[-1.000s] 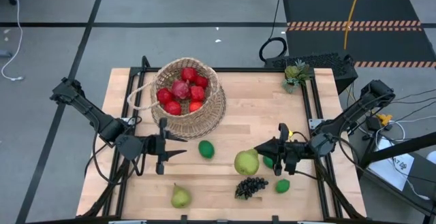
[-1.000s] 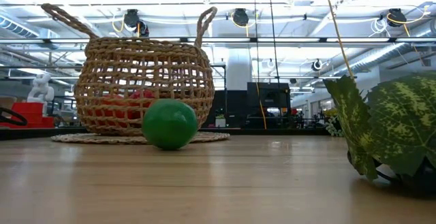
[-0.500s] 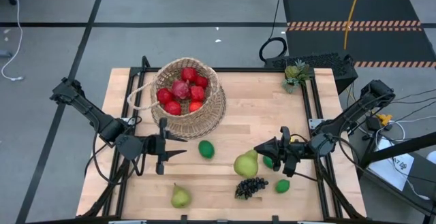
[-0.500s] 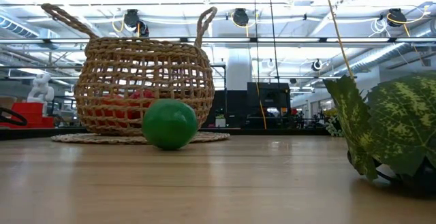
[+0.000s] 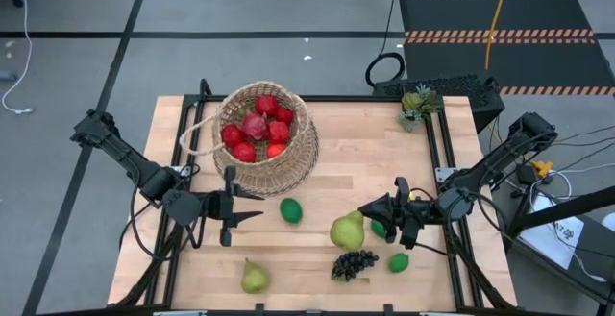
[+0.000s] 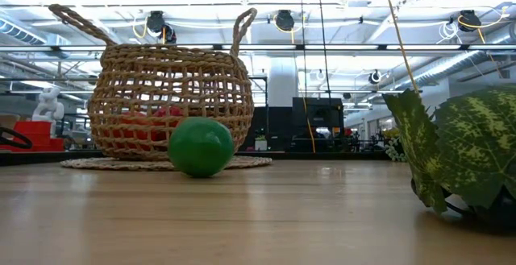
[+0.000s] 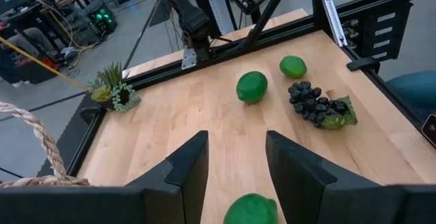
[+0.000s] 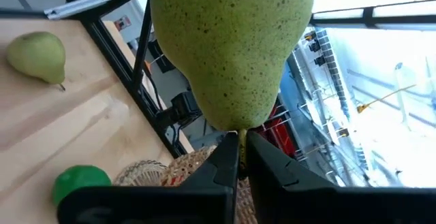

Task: Build produce basket
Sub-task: Put the top pear into the basket

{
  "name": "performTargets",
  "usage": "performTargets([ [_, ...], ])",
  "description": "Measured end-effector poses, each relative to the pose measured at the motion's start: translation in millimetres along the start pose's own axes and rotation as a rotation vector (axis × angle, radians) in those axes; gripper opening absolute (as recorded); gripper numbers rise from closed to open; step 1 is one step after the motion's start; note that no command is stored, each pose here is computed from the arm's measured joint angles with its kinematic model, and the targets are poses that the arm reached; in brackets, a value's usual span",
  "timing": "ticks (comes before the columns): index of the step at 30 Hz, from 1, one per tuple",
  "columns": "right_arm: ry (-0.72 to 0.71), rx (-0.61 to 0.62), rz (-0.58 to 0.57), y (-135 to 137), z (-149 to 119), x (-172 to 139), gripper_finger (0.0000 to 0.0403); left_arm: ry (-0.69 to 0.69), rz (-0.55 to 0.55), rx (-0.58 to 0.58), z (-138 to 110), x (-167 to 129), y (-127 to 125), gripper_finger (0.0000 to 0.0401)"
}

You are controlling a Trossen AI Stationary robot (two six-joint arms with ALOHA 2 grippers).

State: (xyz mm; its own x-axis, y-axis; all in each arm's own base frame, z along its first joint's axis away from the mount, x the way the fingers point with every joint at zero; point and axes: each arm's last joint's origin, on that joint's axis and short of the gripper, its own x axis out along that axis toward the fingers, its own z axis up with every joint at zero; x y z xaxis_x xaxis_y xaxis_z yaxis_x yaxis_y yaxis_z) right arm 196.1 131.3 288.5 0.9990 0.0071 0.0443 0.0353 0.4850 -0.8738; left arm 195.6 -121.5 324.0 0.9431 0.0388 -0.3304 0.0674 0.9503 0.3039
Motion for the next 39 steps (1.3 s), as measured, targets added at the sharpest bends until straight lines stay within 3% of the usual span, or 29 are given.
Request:
performTargets([
  [15, 0.0, 0.283, 0.0, 0, 0, 0, 0.0013, -0.017, 0.011, 0.036, 2, 1, 2, 0.015],
  [27, -0.005, 0.605, -0.031, -4, -2, 2, 0.0013, -0.038, 0.039, 0.009, 5, 4, 8, 0.015],
  [39, 0.025, 1.069, -0.119, -14, -17, 13, 0.0013, -0.048, 0.042, -0.001, 6, 5, 9, 0.015],
])
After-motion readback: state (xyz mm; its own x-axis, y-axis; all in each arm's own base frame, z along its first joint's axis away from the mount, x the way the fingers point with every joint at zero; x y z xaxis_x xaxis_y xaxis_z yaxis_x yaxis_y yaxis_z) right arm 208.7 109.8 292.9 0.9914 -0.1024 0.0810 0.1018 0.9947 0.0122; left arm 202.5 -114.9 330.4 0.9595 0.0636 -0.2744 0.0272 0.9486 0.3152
